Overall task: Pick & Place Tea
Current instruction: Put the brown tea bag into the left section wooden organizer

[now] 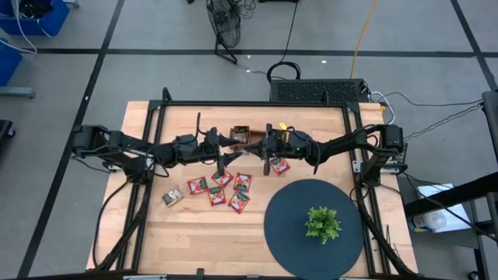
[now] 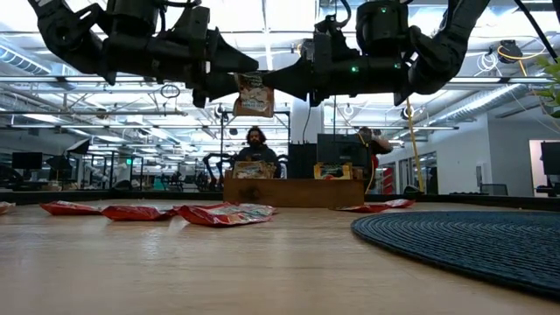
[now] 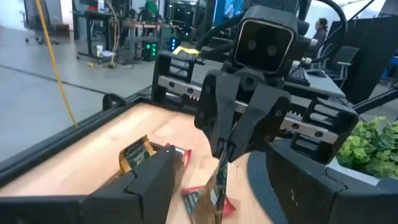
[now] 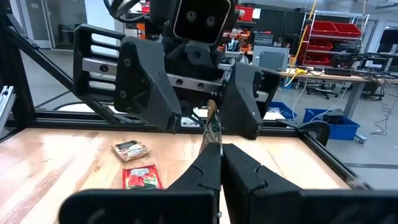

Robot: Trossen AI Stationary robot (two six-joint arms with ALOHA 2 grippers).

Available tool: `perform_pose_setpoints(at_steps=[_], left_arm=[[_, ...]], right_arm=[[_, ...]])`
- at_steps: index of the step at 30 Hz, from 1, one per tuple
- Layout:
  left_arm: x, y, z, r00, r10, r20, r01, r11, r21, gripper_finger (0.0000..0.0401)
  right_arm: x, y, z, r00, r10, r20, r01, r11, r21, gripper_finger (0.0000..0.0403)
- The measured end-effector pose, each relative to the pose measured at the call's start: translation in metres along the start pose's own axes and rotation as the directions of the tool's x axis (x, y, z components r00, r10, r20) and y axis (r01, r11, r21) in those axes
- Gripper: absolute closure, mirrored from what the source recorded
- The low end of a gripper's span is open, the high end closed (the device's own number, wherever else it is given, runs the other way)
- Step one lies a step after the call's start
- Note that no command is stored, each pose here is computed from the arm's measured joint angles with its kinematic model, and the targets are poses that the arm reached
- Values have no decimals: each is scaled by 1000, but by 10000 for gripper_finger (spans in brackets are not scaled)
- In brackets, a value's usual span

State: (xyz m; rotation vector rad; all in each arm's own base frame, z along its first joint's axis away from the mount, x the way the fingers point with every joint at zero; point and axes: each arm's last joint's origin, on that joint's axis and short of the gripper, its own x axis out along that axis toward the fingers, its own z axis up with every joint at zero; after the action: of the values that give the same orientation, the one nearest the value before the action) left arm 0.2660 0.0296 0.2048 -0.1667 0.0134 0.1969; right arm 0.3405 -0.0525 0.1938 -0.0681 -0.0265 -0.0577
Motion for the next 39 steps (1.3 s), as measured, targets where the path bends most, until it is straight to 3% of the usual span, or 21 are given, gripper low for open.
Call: perform_pose_setpoints(at_steps=[4, 7, 15, 30, 36, 39], left_arm=[[0, -1, 1, 1000, -28, 11, 28, 1000, 10, 159], [0, -2, 2, 998, -67, 13, 67, 998, 12, 189], [0, -3, 1, 995, -100, -6, 100, 995, 30, 383], [0, -1, -1, 997, -79, -20, 81, 990, 117, 398], [-5, 4, 5, 999, 51, -20, -44, 967, 253, 399], [-10, 13, 7, 989, 130, -65, -108, 956, 271, 400]], right_arm=[[0, 0, 0, 1000, 0, -1, 0, 1000, 0, 403], [0, 0, -1, 1000, 0, -15, 0, 1000, 2, 403], [0, 0, -1, 1000, 0, -12, 0, 1000, 2, 403], [0, 0, 0, 1000, -1, -2, 1, 1000, 22, 403], [0, 0, -2, 999, -2, -32, 4, 998, 63, 403], [0, 0, -6, 998, 1, -69, 4, 998, 68, 403]])
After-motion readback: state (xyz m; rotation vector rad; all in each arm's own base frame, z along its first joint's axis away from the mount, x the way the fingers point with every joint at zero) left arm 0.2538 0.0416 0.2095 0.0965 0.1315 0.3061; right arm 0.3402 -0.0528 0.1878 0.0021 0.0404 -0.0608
